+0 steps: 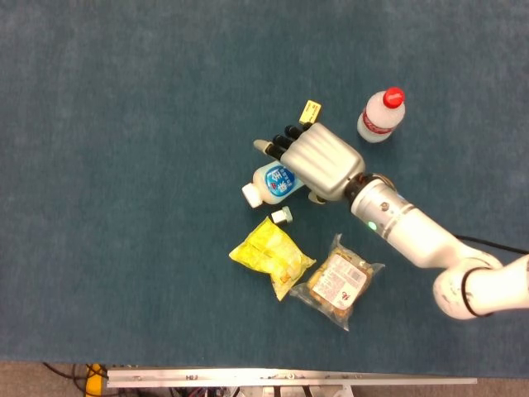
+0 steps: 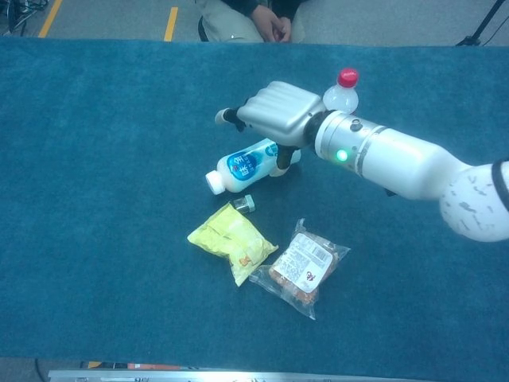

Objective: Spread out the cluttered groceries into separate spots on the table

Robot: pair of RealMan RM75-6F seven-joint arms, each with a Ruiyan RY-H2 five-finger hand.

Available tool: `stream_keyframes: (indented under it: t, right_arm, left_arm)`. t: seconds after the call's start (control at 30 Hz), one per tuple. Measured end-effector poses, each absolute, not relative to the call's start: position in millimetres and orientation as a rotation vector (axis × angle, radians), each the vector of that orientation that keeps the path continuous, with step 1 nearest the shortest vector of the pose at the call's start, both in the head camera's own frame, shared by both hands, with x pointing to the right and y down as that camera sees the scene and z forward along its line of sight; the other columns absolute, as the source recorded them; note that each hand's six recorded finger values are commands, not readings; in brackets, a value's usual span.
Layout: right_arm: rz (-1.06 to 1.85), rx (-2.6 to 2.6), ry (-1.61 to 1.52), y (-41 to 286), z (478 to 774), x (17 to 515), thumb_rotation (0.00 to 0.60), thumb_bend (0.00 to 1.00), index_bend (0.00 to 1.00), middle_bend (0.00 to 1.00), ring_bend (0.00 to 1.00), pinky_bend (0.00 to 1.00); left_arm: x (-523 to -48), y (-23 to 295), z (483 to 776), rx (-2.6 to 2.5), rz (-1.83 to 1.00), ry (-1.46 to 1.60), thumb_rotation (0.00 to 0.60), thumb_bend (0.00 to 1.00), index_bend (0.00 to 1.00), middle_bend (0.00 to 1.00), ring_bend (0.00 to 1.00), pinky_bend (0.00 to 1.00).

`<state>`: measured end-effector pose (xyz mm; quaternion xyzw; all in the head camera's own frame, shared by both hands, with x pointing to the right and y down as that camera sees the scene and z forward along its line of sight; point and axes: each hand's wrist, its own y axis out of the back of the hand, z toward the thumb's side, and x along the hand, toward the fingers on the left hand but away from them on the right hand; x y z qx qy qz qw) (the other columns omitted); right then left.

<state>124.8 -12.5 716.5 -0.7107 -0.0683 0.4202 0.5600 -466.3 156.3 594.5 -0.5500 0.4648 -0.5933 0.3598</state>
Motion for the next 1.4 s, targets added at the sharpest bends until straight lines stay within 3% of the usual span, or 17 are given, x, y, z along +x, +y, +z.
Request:
stream_keyframes:
  t: [0.8, 0.93, 1.17, 1.4]
  right_arm:
    - [1.050, -1.473, -0.030, -12.0, 757.6, 110.6, 0.600, 0.00, 0.14, 0.30, 0.24, 0.42]
    - [1.053, -1.460, -0.028, -11.2, 762.1, 107.3, 0.600, 0.00, 0.26, 0.35, 0.28, 0.42]
    - [1.043, -1.434, -0.060, -11.3, 765.2, 101.6, 0.600, 0.05, 0.57, 0.51, 0.46, 0.49]
    - [1.018, -1.452, -0.112, -12.0, 761.7, 98.0, 0.600, 0.07, 0.65, 0.59, 0.57, 0.59]
  left_arm:
    - [-469.8, 159.1, 597.2, -1.426, -1.542, 1.211, 0.600, 0.44, 0.37, 0.34, 0.27, 0.20]
    - [-471.2, 159.9, 597.0, -1.426, -1.545, 1.215, 0.600, 0.44, 0.37, 0.34, 0.27, 0.20]
    - [-472.6, 161.0, 598.2, -1.431, -1.548, 1.217, 0.600, 0.44, 0.37, 0.34, 0.27, 0.20]
    - [-475.6, 161.7, 598.5, -1.430, -1.551, 1.225, 0.600, 0.44, 0.37, 0.34, 0.27, 0.20]
